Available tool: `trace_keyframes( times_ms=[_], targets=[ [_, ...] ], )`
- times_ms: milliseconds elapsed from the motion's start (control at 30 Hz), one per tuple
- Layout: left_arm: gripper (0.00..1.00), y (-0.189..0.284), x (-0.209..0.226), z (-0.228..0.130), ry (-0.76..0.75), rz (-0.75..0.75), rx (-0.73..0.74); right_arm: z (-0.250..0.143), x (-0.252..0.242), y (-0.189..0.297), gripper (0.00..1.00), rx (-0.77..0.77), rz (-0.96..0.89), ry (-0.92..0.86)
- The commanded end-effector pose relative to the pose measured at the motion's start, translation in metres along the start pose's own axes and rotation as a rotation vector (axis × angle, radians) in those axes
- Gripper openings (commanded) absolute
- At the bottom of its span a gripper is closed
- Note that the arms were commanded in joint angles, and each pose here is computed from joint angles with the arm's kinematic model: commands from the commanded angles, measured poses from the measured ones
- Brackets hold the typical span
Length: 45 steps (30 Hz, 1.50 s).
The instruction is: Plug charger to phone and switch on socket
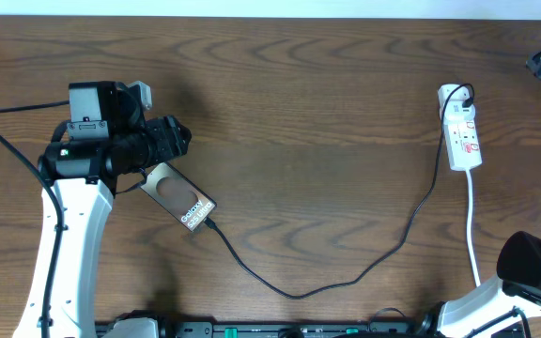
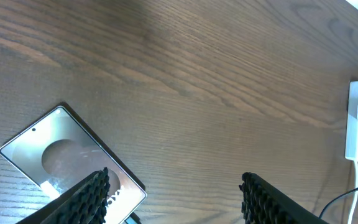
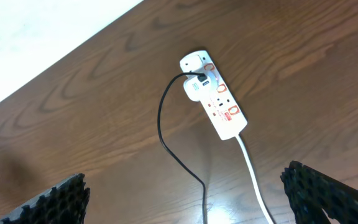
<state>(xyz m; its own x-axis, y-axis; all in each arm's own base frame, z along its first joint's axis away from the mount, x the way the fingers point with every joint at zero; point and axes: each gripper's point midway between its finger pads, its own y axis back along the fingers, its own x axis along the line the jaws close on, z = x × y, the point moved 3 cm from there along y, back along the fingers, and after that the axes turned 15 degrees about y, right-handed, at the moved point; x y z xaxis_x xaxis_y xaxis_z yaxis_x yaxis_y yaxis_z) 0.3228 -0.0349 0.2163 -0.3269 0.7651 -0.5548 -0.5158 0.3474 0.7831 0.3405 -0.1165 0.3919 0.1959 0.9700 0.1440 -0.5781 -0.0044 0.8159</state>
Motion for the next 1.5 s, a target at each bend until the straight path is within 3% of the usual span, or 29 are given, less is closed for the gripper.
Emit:
trace_keyframes(
  times_ms=[0, 233, 433, 833, 1067, 1300, 1467],
  targets=[
    [0.66, 0.003, -0.004, 0.004, -0.007, -0.001, -0.015, 0.0, 0.002, 0.002, 0.99, -0.002, -0.004, -0.005],
    [0.66, 0.021, 0.001, 0.001, -0.021, 0.047, -0.073, 0.0, 0.002, 0.002, 0.99, -0.002, -0.004, -0.005],
    [0.66, 0.036, 0.0, -0.006, -0.101, 0.037, -0.245, 0.0, 0.002, 0.002, 0.99, -0.002, -0.004, -0.005],
    [0.66, 0.065, 0.009, -0.044, -0.303, -0.323, -0.787, 0.0, 0.002, 0.002, 0.99, -0.002, -0.004, -0.005],
    [0.66, 0.066, 0.027, -0.068, -0.428, -0.4, -0.974, 0.0, 0.002, 0.002, 0.99, -0.002, -0.004, -0.005],
    [0.66, 0.048, 0.048, -0.085, -0.488, -0.396, -1.024, 0.0, 0.002, 0.002, 0.99, -0.002, -0.004, -0.005],
    [0.66, 0.031, 0.063, -0.09, -0.458, -0.329, -0.948, 0.0, 0.002, 0.002, 0.99, -0.002, -0.004, -0.005]
  ],
)
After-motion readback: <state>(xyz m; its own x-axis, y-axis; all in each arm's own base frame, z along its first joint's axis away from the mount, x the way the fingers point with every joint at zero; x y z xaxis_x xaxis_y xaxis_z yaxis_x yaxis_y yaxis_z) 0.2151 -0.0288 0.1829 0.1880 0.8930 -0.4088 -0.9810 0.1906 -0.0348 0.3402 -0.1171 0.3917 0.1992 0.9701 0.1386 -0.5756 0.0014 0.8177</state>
